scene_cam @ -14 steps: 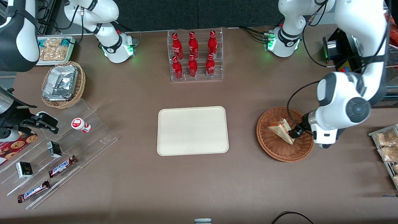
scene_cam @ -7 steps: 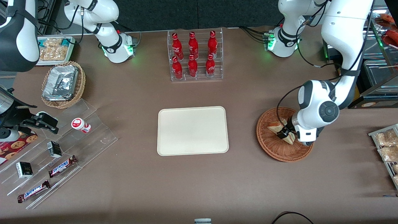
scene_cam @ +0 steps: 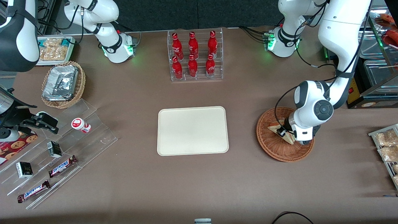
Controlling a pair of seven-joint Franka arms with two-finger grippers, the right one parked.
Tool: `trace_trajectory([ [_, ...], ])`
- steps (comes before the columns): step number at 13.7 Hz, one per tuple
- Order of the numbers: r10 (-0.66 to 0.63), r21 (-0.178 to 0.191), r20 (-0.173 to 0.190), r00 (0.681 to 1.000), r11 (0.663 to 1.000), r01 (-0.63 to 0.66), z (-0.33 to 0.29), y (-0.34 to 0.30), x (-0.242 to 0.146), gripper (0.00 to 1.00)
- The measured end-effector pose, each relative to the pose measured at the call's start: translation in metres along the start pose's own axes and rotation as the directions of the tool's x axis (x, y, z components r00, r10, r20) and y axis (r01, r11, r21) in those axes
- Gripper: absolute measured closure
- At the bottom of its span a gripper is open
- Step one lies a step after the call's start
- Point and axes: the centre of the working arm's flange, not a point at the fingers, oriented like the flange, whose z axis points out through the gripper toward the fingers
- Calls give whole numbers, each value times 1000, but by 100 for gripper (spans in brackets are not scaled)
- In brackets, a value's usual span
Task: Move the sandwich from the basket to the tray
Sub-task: 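Lift the sandwich and carry it over the cream tray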
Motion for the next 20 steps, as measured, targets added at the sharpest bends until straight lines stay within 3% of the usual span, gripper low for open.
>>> trace_trajectory([
  [4,57,-26,-7,998,998,-57,-100,38,-11,68],
  [7,197,-69,-23,980,978,-198,-201,104,-82,80],
  [9,293,-98,-38,955,950,-295,-231,142,-140,80],
  [12,420,-115,-31,907,900,-421,-211,197,-219,83],
  [16,613,-53,-45,788,787,-615,-130,252,-315,83],
  [20,681,-27,-21,732,732,-681,-33,271,-370,83],
])
